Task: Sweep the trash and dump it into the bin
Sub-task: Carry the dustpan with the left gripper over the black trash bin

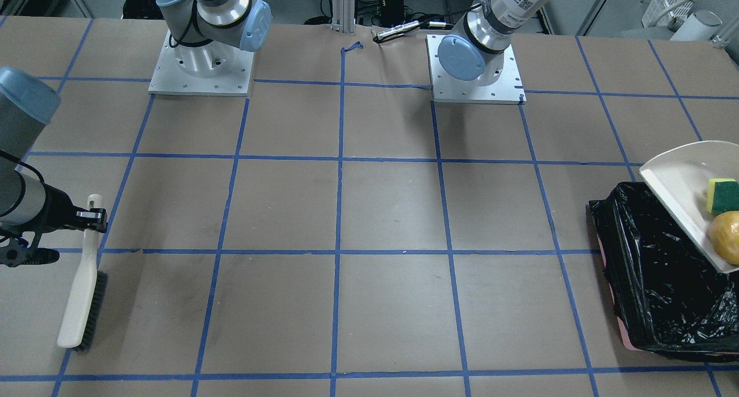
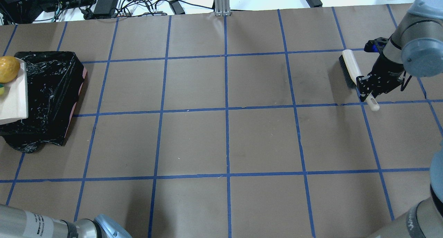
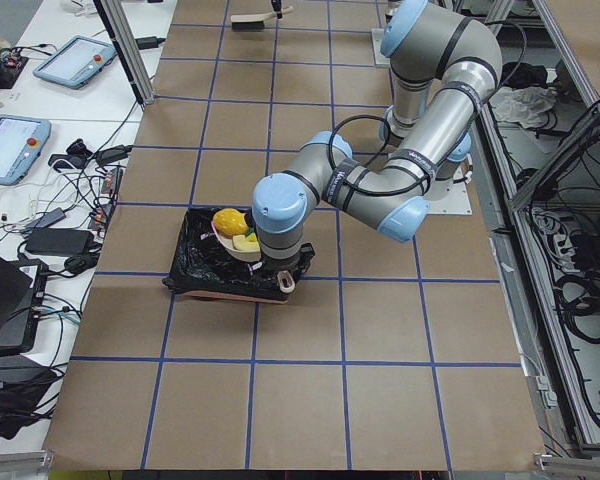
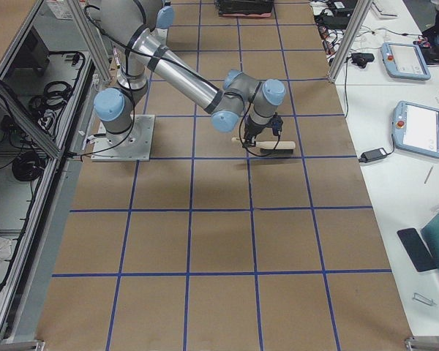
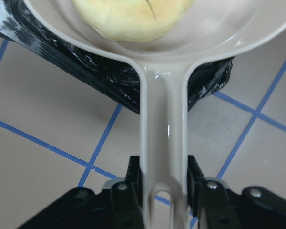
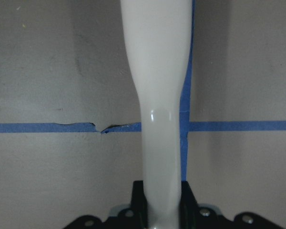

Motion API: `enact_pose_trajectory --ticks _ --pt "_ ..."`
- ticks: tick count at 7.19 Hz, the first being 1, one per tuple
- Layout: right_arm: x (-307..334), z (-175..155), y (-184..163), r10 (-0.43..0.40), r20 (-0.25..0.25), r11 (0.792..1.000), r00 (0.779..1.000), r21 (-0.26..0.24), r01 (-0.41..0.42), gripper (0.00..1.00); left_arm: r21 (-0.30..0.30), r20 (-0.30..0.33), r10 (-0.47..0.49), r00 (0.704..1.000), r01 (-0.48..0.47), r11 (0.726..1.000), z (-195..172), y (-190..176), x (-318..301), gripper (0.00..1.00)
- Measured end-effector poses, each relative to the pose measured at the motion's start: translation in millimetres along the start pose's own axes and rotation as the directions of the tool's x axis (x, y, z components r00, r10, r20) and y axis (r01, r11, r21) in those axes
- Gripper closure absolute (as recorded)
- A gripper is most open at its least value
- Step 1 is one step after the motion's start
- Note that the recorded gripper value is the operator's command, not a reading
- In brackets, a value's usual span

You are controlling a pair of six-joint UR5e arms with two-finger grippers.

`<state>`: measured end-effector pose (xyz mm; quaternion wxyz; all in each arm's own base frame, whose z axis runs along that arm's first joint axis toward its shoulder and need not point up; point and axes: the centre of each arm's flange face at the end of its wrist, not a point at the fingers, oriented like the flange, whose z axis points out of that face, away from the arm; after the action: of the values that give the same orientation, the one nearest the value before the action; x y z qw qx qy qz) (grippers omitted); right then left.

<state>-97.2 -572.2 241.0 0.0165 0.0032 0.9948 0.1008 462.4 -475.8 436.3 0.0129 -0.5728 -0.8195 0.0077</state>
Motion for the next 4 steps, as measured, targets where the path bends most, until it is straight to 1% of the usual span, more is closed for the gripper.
enact_pose_trajectory --ticks 2,3,4 --pt "0.4 3.0 -1.0 -0.001 0.001 1.0 1.0 -0.005 0.001 1.0 -0.04 -0.015 0.061 0.998 -0.061 0.997 0.4 4.8 -0.1 0.97" --pt "0.6 5.0 -1.7 -0.002 0.002 1.0 1.0 -0.009 0.002 0.9 -0.066 -0.027 0.085 0.996 -0.087 0.994 0.7 6.0 -1.3 0.98" --pt "0.8 6.1 -2.1 -0.003 0.002 1.0 1.0 -0.011 0.003 0.87 -0.1 -0.04 0.104 0.994 -0.108 0.989 -1.0 4.6 -4.5 0.98"
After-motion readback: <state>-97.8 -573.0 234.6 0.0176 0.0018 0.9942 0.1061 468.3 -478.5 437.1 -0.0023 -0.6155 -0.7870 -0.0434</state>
